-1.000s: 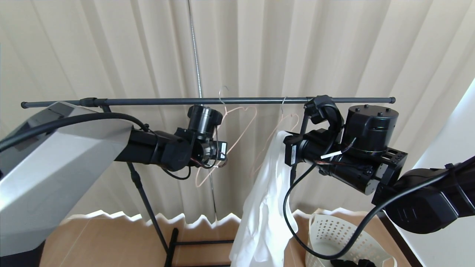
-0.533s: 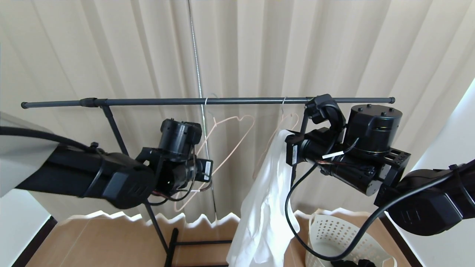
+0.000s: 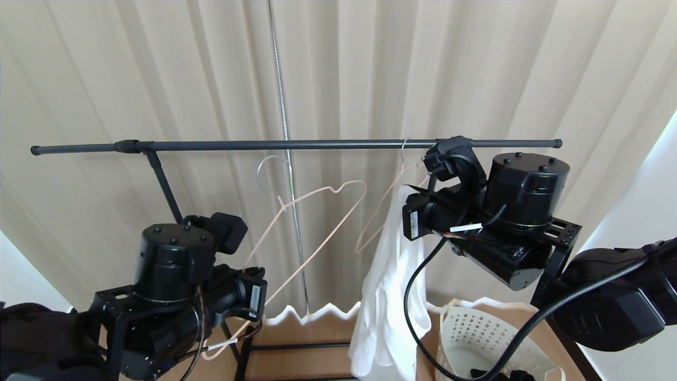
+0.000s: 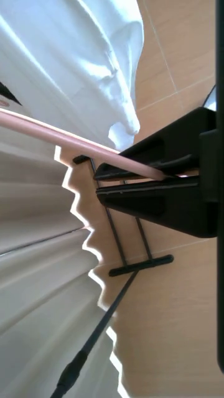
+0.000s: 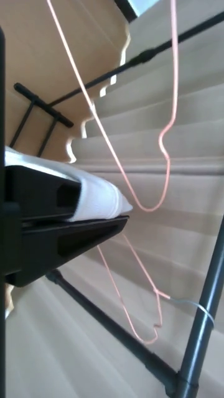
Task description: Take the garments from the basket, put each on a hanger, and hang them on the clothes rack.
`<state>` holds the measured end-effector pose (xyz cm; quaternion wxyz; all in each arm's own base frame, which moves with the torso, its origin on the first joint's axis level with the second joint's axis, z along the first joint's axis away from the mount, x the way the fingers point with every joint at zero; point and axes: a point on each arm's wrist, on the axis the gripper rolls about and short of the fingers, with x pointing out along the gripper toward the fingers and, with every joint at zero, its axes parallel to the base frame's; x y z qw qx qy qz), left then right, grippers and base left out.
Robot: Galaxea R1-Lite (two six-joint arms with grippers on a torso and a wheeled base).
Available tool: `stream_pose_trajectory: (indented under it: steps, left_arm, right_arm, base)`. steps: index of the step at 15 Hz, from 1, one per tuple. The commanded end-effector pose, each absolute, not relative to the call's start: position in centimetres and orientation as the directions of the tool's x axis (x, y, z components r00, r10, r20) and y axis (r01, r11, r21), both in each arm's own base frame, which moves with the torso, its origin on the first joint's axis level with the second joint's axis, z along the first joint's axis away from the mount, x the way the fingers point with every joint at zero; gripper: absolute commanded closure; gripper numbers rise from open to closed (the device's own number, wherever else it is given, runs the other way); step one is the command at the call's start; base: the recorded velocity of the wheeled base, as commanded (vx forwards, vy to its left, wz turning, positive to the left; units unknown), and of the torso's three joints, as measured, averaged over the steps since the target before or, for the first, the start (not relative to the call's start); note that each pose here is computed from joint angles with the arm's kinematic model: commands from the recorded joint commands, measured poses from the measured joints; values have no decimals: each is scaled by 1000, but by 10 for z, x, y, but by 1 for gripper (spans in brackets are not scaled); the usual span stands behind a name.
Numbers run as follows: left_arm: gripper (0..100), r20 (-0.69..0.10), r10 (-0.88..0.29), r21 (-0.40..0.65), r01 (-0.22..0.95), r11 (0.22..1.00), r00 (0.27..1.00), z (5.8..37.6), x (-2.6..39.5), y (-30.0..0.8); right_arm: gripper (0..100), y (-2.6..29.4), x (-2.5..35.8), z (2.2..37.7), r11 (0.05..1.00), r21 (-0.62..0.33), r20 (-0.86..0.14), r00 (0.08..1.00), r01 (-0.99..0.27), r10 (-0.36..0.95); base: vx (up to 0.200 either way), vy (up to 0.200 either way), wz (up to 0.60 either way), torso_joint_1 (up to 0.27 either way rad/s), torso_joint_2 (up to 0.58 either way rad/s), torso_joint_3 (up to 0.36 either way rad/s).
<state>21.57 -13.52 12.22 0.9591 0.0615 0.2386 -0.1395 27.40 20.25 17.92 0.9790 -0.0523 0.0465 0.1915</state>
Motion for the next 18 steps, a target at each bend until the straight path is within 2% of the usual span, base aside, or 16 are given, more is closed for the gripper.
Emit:
stream_pose_trajectory:
  steps: [1,4,6,9,12,18]
  left_arm:
    - [100,-466,-251,79,323,943,848,113,200,-127]
    - [100,-443,-297,101,376,921,846,106,188,-132]
    - [100,-434,-320,94,395,914,842,102,177,-129]
    - [100,-432,-371,83,446,891,822,100,174,-135]
    - [100,-423,-373,94,450,888,826,101,172,-134]
    - [100,-414,-376,91,449,889,829,99,170,-132]
  right_arm:
    - [100,200,276,181,928,-100,-106,931,-359,349]
    - [100,186,283,180,958,-122,-103,963,-259,247]
    - [100,182,278,187,963,-121,-80,969,-241,232]
    - [100,181,278,185,967,-168,-80,981,-189,178]
    - [100,182,278,179,968,-204,-84,988,-147,132]
    - [100,184,280,180,974,-208,-62,995,-87,75]
  base:
    - [0,0,0,0,0,0]
    - [0,0,0,0,0,0]
    - [0,0,0,0,0,0]
    - [0,0,0,0,0,0]
    - [0,0,0,0,0,0]
    - [0,0,0,0,0,0]
